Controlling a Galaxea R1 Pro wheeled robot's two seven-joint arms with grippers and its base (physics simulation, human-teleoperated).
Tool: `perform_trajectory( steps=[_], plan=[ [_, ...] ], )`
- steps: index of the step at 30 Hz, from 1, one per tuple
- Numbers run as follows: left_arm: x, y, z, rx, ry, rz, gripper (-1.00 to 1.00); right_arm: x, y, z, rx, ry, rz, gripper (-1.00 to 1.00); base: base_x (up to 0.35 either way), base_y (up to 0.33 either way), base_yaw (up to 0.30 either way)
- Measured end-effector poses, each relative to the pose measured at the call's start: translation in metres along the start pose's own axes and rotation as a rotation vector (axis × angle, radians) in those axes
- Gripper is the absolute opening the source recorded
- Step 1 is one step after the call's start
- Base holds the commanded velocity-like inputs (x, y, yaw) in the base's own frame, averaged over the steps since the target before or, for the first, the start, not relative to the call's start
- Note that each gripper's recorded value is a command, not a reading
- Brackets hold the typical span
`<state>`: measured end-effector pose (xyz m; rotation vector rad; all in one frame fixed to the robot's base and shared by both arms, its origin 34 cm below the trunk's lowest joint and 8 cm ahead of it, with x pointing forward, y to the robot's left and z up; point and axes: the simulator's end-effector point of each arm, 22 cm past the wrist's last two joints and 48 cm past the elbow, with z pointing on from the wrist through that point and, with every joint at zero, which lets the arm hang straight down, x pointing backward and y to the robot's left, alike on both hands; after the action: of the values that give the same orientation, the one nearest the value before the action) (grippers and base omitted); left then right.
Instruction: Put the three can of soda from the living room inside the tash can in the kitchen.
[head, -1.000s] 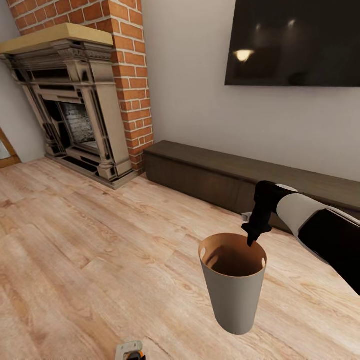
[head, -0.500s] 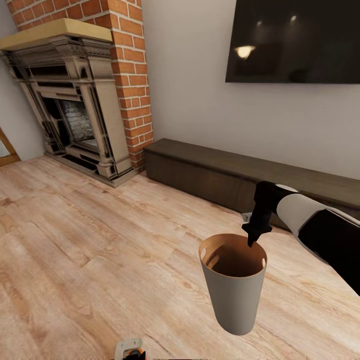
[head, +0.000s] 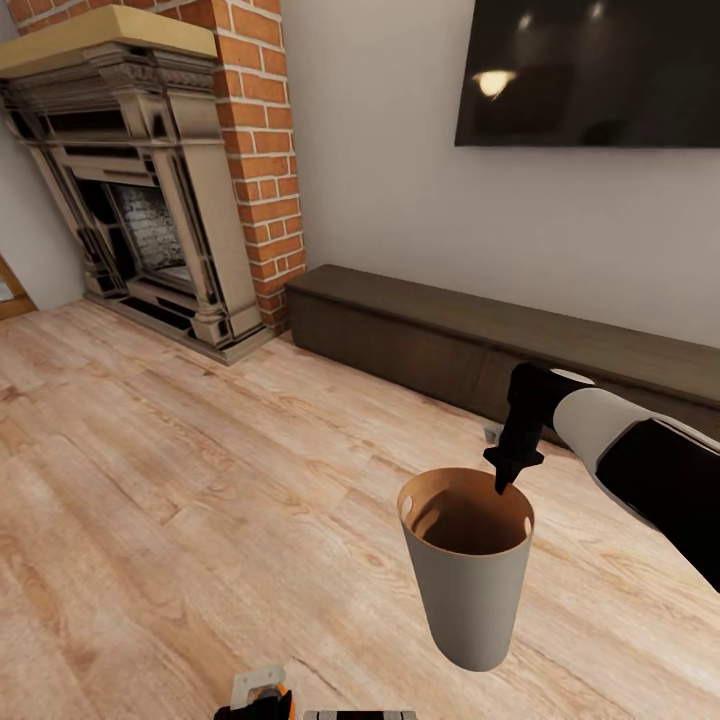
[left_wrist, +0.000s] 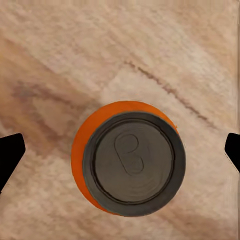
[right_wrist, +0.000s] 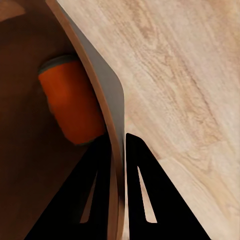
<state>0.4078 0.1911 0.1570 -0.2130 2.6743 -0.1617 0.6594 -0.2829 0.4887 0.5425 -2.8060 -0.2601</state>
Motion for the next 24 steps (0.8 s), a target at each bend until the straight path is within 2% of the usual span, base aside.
perform_trajectory(
  steps=[8, 13, 24],
  plan=[
    [0.004, 0.001, 0.007, -0.003, 0.018, -0.002, 1.0, -0.004, -0.005, 0.019, -0.011, 0.031, 0.004, -1.0, 0.0, 0.0, 0.0],
    [0.001, 0.001, 0.008, -0.002, 0.013, -0.002, 1.0, -0.004, -0.003, 0.019, -0.014, 0.029, 0.004, -1.0, 0.0, 0.0, 0.0],
    [0.02, 0.004, 0.015, -0.01, 0.055, -0.005, 1.0, -0.008, -0.009, 0.046, -0.03, 0.072, 0.009, -1.0, 0.0, 0.0, 0.0]
  ],
)
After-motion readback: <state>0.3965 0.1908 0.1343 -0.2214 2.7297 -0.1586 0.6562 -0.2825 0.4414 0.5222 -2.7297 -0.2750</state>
